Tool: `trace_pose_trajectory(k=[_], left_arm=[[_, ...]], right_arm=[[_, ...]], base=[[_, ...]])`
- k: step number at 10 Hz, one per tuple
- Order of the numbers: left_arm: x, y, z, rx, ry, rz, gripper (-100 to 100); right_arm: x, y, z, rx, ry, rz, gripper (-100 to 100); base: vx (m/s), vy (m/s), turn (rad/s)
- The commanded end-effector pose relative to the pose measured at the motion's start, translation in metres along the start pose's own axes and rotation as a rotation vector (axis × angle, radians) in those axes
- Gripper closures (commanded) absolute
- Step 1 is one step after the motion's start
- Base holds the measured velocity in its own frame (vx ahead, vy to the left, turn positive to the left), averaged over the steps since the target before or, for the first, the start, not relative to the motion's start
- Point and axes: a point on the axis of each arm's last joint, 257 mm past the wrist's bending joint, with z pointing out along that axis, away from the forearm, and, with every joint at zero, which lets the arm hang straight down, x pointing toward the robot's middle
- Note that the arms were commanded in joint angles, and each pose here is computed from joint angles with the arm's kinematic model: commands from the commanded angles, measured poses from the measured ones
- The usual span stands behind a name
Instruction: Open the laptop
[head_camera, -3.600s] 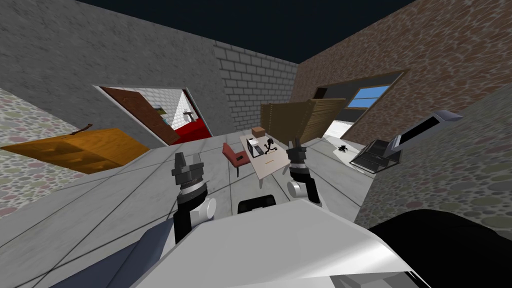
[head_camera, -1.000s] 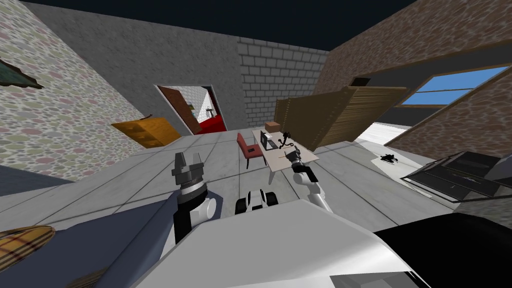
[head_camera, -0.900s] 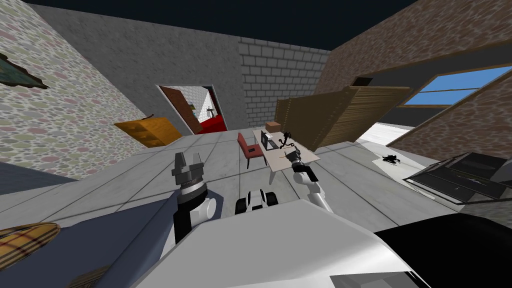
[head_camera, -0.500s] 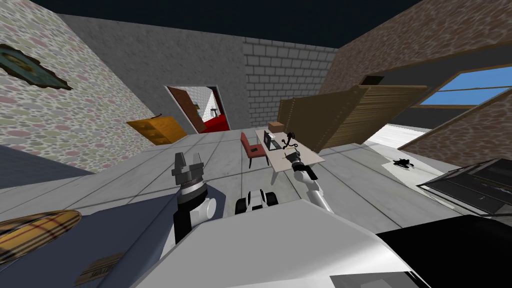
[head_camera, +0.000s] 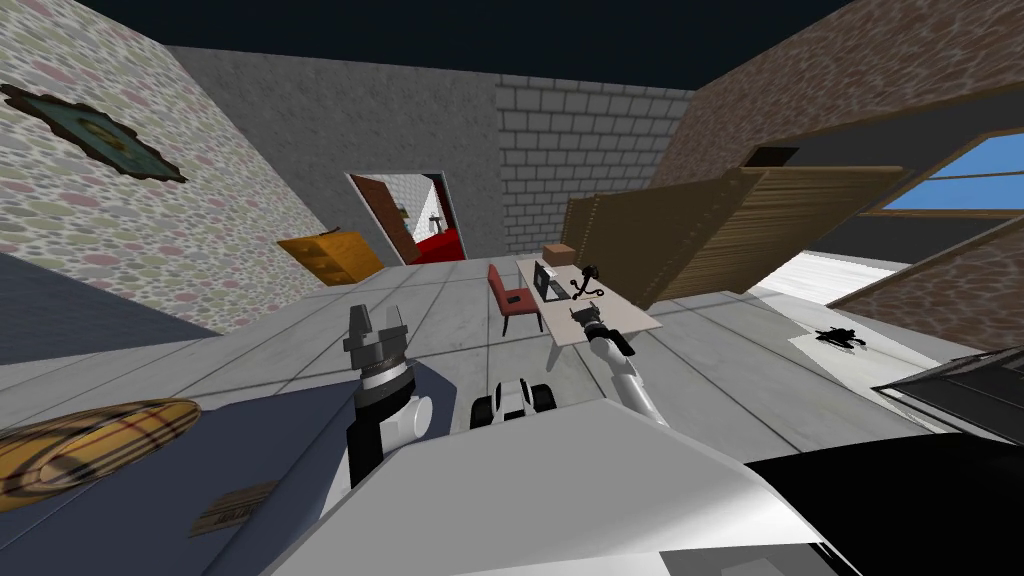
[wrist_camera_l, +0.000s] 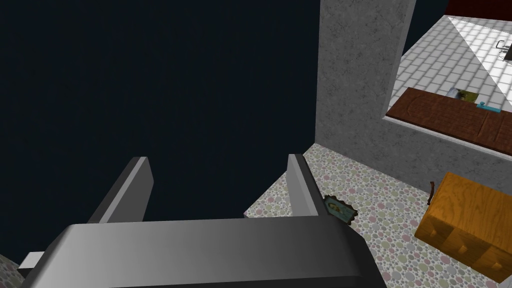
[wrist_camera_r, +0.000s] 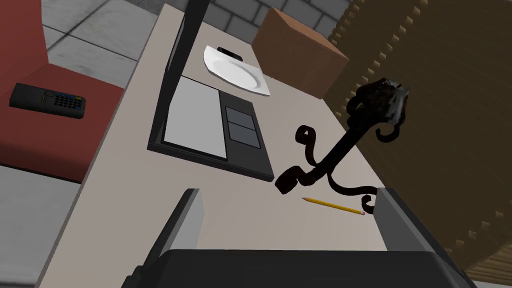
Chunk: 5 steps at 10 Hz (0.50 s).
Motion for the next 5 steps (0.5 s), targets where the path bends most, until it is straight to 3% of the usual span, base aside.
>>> trace_pose_trajectory(k=[1, 5], left_arm=[[0.0, 0.0, 0.0, 0.0, 0.0, 0.0, 0], [0.0, 0.0, 0.0, 0.0, 0.0, 0.0, 0]], right_arm=[[-0.018, -0.006, 0.01, 0.031, -0.048, 0.131, -100], [-0.035, -0.015, 0.021, 0.064, -0.097, 0.322, -100]], base=[[0.022, 0.029, 0.073], [0.025, 0.022, 0.062]])
